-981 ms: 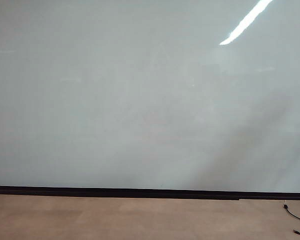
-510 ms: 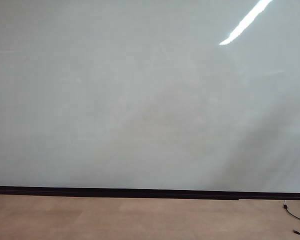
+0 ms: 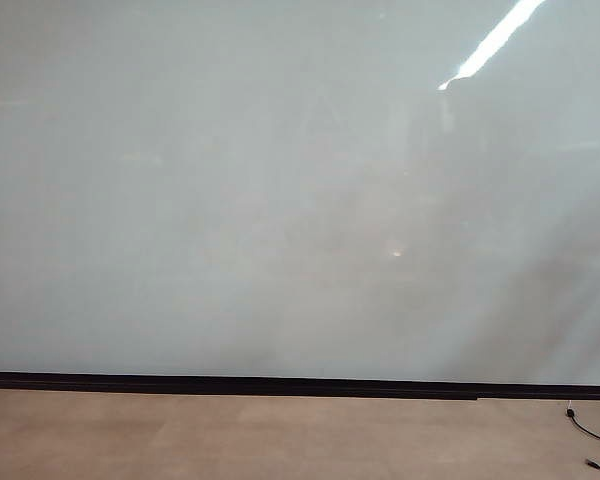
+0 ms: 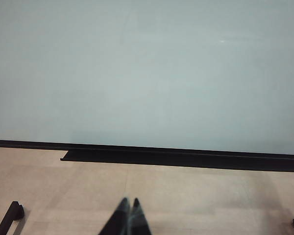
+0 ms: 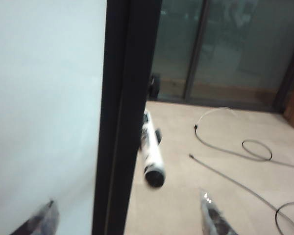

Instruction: Pick up the pen on the shelf to the right of the whiteboard and write the letter A.

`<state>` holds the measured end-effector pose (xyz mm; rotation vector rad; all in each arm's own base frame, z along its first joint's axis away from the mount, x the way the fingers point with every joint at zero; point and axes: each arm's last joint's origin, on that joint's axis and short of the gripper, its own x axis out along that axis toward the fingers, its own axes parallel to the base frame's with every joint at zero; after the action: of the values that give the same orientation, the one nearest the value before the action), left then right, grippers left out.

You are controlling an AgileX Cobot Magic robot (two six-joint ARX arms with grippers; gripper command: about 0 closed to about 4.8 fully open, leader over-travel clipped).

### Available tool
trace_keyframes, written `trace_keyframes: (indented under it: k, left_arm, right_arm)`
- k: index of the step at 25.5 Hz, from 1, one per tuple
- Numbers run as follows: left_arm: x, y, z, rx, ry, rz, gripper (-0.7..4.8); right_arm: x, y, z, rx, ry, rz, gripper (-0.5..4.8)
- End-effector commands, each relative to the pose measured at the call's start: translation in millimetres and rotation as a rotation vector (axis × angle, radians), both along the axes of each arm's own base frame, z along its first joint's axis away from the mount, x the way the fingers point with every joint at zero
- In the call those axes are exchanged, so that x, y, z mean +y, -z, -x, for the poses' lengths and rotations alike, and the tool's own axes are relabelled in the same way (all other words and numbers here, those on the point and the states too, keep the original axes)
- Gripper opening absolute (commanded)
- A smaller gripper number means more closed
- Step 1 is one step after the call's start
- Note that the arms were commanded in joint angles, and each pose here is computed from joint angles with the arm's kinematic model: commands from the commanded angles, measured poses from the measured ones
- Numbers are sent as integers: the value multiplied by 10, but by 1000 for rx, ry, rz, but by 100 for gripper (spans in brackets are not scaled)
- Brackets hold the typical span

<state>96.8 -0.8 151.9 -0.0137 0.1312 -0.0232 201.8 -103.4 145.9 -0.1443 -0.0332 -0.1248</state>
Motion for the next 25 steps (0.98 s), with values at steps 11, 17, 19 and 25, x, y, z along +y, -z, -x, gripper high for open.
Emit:
trace_keyframes:
  k: [11, 17, 19, 25]
  left_arm:
    - [0, -15, 0, -9, 1, -4, -4]
    - [0, -15, 0, -9, 1, -4, -5]
    - [0, -15, 0, -9, 1, -4, -4]
    - [0, -15, 0, -8, 1, -4, -4]
  right_arm:
    - [-126, -202, -116, -86, -74, 51, 423]
    - [-269, -111, -321, -59, -107, -4, 422]
    - [-310, -71, -391, -51, -109, -34, 422]
    - [-463, 96, -711, -23, -224, -159, 418]
